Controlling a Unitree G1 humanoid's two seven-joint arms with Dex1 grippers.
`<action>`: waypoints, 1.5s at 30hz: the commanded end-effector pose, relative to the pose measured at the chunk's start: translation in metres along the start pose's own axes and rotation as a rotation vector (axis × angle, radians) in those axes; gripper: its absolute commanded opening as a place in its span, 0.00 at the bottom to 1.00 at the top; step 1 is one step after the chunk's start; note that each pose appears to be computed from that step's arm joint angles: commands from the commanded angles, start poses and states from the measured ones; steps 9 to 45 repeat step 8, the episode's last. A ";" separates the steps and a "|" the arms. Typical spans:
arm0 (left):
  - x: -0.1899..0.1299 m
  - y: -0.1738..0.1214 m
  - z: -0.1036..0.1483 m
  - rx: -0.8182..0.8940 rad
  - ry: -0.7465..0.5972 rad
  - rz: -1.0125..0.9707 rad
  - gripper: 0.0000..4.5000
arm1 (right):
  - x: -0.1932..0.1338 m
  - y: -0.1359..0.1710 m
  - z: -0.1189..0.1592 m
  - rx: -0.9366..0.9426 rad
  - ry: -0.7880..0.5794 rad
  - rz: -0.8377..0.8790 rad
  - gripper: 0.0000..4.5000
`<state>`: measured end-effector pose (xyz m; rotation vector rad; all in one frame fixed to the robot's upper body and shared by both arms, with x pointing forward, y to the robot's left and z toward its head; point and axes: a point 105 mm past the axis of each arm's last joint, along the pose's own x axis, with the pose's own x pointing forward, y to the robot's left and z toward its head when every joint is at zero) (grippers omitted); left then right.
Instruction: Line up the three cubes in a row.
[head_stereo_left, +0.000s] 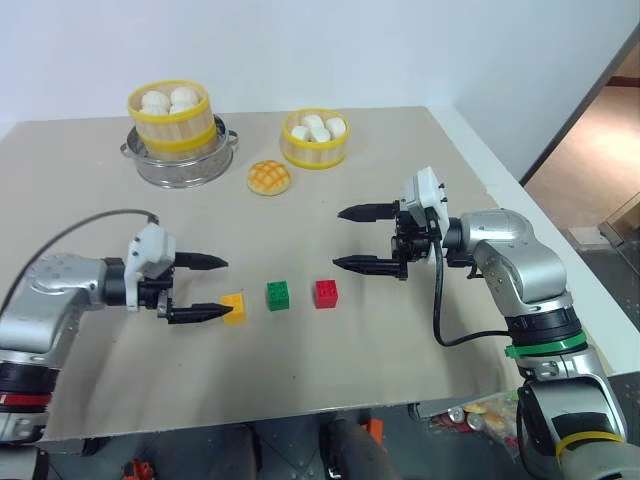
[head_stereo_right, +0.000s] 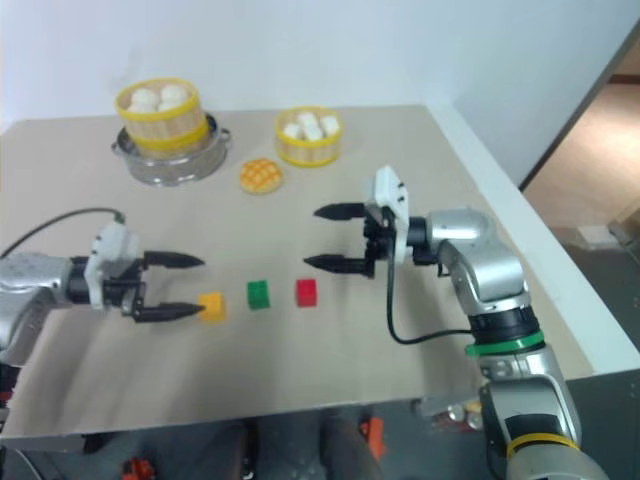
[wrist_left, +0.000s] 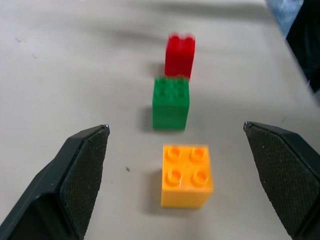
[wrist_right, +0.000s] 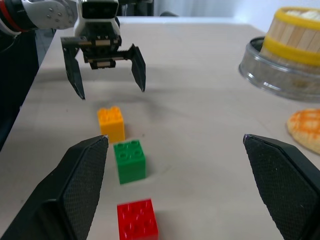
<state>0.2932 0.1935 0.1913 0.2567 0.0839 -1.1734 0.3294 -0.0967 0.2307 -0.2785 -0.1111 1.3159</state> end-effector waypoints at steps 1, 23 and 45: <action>-0.020 0.033 0.017 0.030 -0.059 0.307 0.99 | -0.015 -0.021 0.013 -0.065 -0.044 -0.174 1.00; -0.030 0.049 -0.030 0.026 0.045 0.669 0.99 | -0.021 -0.036 -0.026 -0.081 -0.004 -0.352 1.00; -0.030 0.049 -0.030 0.026 0.045 0.669 0.99 | -0.021 -0.036 -0.026 -0.081 -0.004 -0.352 1.00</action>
